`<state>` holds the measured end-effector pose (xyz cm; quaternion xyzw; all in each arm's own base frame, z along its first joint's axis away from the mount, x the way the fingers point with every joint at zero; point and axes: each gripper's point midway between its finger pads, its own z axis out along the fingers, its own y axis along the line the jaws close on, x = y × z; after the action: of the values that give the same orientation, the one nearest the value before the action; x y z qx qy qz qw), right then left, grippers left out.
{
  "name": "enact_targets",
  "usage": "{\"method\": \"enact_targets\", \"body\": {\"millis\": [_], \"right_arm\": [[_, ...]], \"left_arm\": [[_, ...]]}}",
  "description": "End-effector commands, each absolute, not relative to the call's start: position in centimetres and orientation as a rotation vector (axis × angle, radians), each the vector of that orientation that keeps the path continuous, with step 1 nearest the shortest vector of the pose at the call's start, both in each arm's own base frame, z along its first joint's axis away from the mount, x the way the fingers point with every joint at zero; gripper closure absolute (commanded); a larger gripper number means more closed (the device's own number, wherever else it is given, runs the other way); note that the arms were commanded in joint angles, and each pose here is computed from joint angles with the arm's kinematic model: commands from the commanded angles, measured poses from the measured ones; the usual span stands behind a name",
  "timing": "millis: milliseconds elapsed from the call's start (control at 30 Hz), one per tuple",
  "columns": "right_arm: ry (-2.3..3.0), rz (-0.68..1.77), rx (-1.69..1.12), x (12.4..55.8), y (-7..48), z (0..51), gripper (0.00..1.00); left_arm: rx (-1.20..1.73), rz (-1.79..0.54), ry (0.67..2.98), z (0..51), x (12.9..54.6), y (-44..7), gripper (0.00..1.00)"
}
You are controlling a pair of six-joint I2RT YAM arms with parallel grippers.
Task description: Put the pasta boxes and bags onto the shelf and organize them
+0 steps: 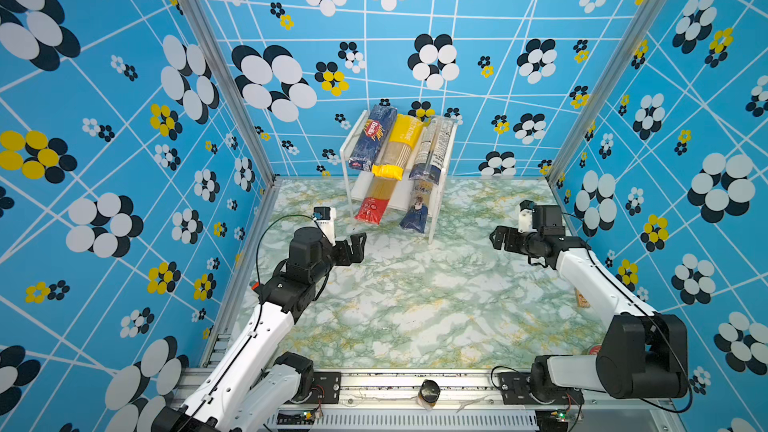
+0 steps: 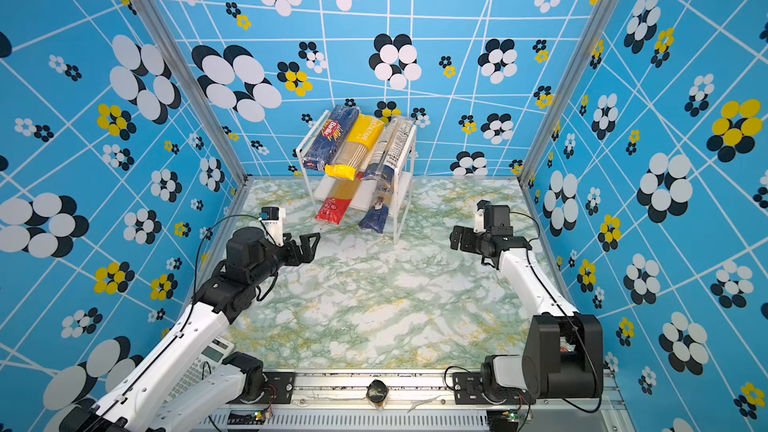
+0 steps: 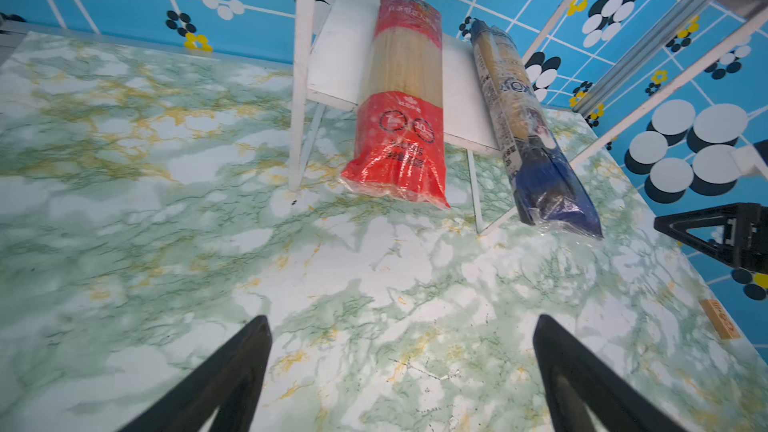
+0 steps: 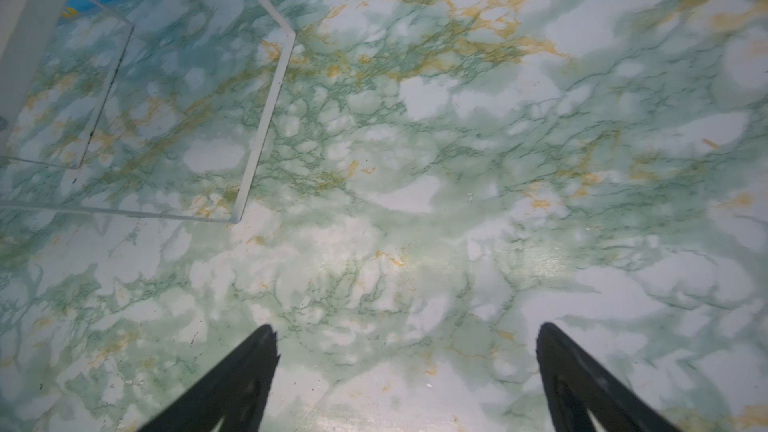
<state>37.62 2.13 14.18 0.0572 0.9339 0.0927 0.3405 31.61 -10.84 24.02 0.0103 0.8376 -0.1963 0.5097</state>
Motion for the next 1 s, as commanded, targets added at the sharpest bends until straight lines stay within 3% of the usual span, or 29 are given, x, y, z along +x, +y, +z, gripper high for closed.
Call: {"method": "enact_targets", "body": {"millis": [0,633,967], "right_arm": [[2.403,0.154,0.155,39.2,-0.1,14.2,0.01],[2.202,-0.069,0.138,41.4,-3.9,9.7,0.01],[2.163,-0.031,0.178,41.0,-4.2,8.9,0.01]], "left_arm": [[0.047,-0.349,2.021,23.1,31.8,-8.8,0.01],[-0.022,-0.154,1.823,19.2,33.7,-1.5,0.01],[-0.037,-0.097,1.825,16.7,34.0,-0.1,0.01]]}}
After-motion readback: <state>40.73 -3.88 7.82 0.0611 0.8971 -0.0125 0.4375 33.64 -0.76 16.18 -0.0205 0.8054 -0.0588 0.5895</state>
